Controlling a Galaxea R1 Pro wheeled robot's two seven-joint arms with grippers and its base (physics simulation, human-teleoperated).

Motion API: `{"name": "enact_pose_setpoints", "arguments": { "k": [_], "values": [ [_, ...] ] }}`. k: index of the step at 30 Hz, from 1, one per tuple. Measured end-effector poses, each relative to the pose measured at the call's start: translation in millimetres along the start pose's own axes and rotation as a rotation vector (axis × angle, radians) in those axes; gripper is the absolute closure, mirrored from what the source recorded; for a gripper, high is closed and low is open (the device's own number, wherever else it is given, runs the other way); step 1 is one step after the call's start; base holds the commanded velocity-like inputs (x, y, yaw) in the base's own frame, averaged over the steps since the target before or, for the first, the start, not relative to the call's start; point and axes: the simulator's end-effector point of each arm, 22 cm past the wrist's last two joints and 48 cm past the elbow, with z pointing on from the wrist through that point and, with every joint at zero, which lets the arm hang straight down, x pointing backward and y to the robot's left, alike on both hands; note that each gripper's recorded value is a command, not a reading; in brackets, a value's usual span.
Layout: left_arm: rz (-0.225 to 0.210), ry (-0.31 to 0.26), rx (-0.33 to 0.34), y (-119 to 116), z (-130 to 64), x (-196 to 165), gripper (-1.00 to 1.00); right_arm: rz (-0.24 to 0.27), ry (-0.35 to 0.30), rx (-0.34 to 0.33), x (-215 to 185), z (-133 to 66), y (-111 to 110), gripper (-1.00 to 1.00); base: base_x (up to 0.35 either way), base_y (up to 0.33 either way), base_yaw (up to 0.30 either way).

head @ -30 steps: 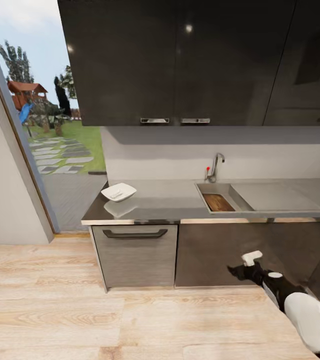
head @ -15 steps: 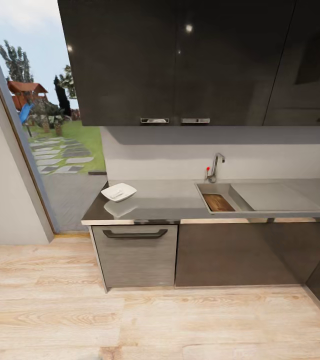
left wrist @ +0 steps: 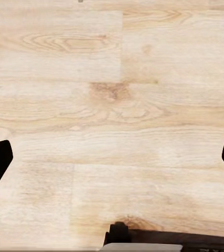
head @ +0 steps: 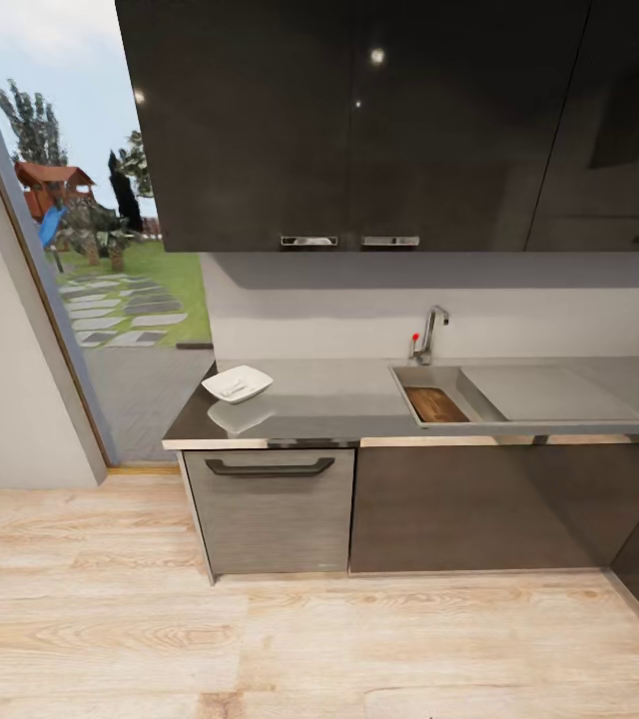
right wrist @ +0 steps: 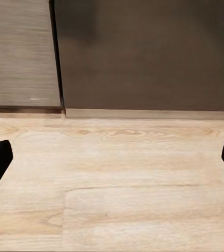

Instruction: In the kitchen, take the Vidalia onion out of the sink, dice it on the chopping board with the paring knife, put the diced onion into the bowl on the countertop, then place both the paring knife and the chopping board into the sink.

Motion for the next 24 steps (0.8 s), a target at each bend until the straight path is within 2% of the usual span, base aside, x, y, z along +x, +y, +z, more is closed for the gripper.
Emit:
{"name": "enact_pose_setpoints", "arguments": {
  "k": [5,9,13,24],
  "values": [
    [0.0,0.005,0.0,0.1,-0.3,2.1,-1.0,0.008,0.001,0.002,0.0,-0.4,2.7,-1.0,0.0,0.0,0.0],
    [-0.004,-0.032,-0.001,0.7,-1.3,-2.4,-1.0,0.01,0.001,0.004,-0.2,-0.4,3.0,-1.0,0.0,0.0,0.0],
    [-0.003,-0.032,-0.003,1.5,-2.7,2.7,-1.0,0.01,0.0,0.006,-0.6,-0.4,2.3,-1.0,0.048,0.001,0.0],
    [-0.003,-0.037,-0.011,7.4,-3.2,1.5,-1.0,0.011,-0.005,0.008,-2.6,-0.3,1.7,-1.0,0.251,0.11,0.0]
  ]
}}
